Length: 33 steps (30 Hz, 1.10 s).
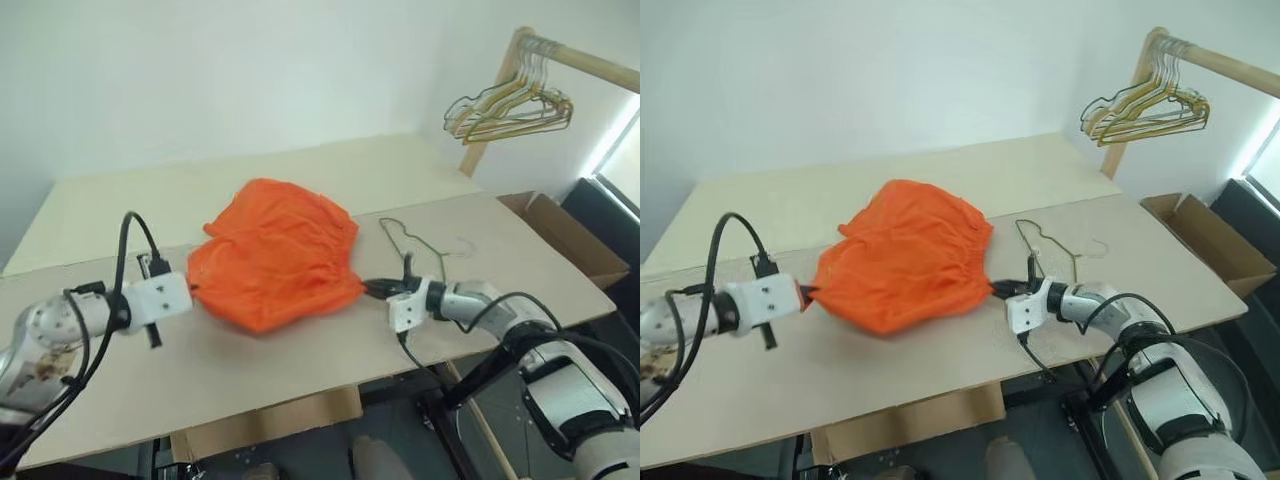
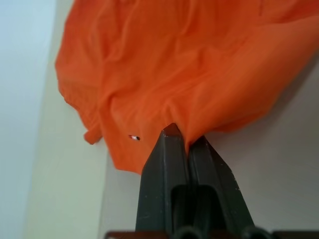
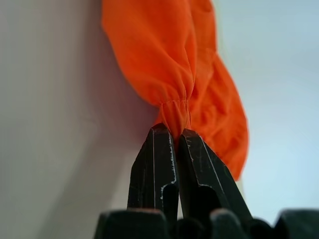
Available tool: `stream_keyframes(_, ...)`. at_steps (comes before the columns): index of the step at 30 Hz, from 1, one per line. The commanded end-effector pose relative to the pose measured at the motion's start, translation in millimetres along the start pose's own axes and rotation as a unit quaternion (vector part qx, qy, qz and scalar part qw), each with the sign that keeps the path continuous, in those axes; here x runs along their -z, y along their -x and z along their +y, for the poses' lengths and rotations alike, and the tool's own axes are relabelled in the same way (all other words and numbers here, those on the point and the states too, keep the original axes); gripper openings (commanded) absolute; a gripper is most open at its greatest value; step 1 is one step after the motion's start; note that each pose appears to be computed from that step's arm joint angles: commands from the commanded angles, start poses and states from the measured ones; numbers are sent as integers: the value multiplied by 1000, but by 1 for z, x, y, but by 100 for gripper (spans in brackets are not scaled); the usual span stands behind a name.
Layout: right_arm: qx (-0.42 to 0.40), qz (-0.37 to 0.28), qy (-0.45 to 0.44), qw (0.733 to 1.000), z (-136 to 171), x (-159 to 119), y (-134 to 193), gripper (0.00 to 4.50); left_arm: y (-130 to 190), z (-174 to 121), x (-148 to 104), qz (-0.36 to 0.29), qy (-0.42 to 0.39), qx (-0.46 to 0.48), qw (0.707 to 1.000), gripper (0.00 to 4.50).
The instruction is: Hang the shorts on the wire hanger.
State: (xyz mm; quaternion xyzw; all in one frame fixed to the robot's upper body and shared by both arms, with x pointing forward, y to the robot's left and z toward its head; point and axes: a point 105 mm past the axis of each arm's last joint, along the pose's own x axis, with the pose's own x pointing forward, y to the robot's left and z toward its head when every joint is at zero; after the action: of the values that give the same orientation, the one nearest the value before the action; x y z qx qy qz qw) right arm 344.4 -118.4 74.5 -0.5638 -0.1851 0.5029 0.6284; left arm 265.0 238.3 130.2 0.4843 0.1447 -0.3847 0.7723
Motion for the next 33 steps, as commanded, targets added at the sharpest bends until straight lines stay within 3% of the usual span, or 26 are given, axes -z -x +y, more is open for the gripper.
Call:
stream_keyframes(1, -20, -21, 20, 999, -4, -8, 8, 0, 17, -13, -13, -1, -20, 49, 999, 3)
stream_keyframes(10, -87, -28, 12, 996, 5, -16, 28, 0, 25, -59, -30, -3, 9, 108, 994, 3)
stream_keyframes(21, -129, -21, -9, 991, 20, -29, 51, 0, 38, -89, -47, -14, 20, 174, 984, 3)
stream_keyframes(22, -130, -16, -13, 991, 20, -29, 52, 0, 40, -93, -48, -17, 21, 183, 983, 21)
stream_keyframes(25, -128, -8, -19, 992, 20, -30, 56, 86, 42, -99, -51, -22, 25, 194, 980, 90)
stream_keyframes(30, -125, 12, -37, 991, 16, -37, 75, 256, 45, -86, -54, -41, 18, 182, 982, 248)
stream_keyframes(32, -119, 28, -59, 991, 12, -40, 87, 316, 51, -76, -57, -62, 22, 181, 981, 249)
stream_keyframes(33, -112, 43, -85, 989, 7, -40, 96, 316, 57, -69, -60, -82, 29, 181, 980, 249)
